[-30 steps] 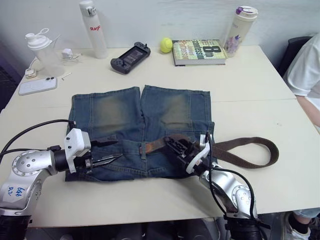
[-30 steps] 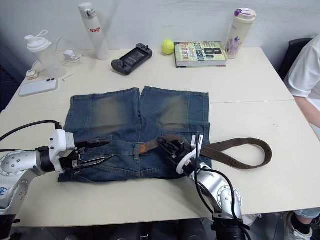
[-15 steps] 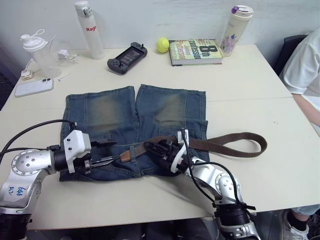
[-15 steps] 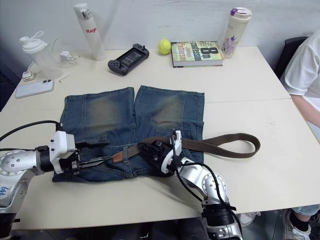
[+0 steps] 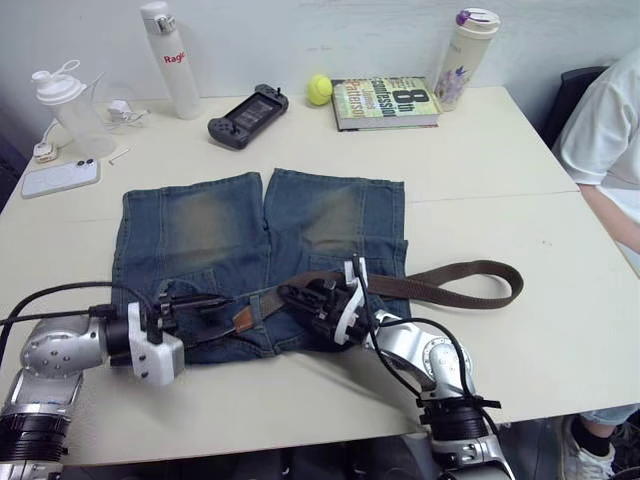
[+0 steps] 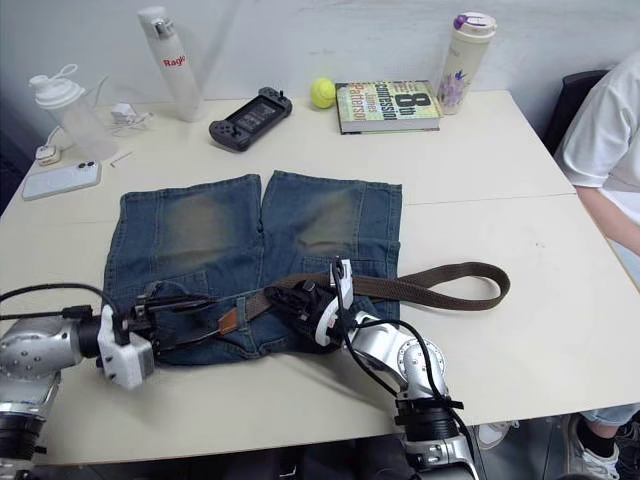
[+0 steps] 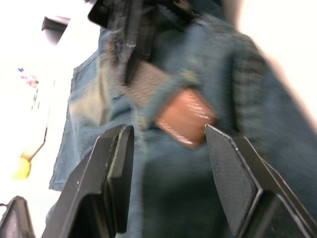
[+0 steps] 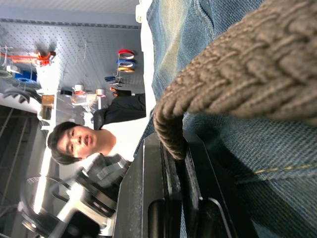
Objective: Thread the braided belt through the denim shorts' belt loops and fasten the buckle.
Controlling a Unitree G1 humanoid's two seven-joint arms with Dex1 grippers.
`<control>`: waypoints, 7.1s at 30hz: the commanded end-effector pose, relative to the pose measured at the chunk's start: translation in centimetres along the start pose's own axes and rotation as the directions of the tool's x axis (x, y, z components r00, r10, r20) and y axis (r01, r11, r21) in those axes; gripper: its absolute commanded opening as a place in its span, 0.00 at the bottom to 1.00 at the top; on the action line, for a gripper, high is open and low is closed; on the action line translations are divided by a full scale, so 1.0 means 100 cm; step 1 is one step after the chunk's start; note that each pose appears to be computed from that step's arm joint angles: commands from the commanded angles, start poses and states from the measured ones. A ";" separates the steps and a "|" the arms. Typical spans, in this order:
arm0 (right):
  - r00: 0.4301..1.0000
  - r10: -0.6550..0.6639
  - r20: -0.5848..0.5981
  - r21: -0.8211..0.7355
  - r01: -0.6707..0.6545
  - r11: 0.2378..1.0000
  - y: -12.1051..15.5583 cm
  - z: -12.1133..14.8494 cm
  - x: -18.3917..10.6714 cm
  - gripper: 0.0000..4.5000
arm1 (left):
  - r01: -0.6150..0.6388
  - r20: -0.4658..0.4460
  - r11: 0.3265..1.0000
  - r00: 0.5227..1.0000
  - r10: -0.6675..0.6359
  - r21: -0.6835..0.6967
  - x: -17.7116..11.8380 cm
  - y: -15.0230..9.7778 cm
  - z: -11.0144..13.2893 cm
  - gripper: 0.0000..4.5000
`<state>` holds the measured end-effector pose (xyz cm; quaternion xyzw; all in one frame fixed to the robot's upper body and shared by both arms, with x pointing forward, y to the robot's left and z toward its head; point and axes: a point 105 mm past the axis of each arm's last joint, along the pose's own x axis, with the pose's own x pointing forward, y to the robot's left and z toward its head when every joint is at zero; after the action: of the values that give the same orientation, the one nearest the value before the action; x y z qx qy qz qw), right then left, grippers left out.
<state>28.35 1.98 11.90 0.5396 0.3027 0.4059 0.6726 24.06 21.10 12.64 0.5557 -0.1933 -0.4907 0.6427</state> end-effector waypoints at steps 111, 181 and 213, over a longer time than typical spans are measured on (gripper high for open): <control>0.939 -0.343 0.012 -0.997 0.039 0.072 0.048 0.002 -0.116 0.80 | -0.122 0.085 0.983 0.990 0.110 0.140 0.026 0.039 0.018 0.00; 0.998 0.014 0.065 -0.073 -0.009 0.997 0.049 -0.007 -0.057 0.99 | -0.179 0.174 0.960 0.974 0.143 0.216 0.055 0.048 0.033 0.00; 0.964 -0.126 0.235 0.046 0.118 0.992 0.037 0.036 -0.050 0.00 | -0.172 0.148 0.985 0.975 0.167 0.021 0.049 0.049 0.035 0.46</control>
<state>28.17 -3.65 15.29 0.5756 0.2820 0.2752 0.7166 25.61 14.66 16.13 0.5361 -0.3050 -0.4647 0.6353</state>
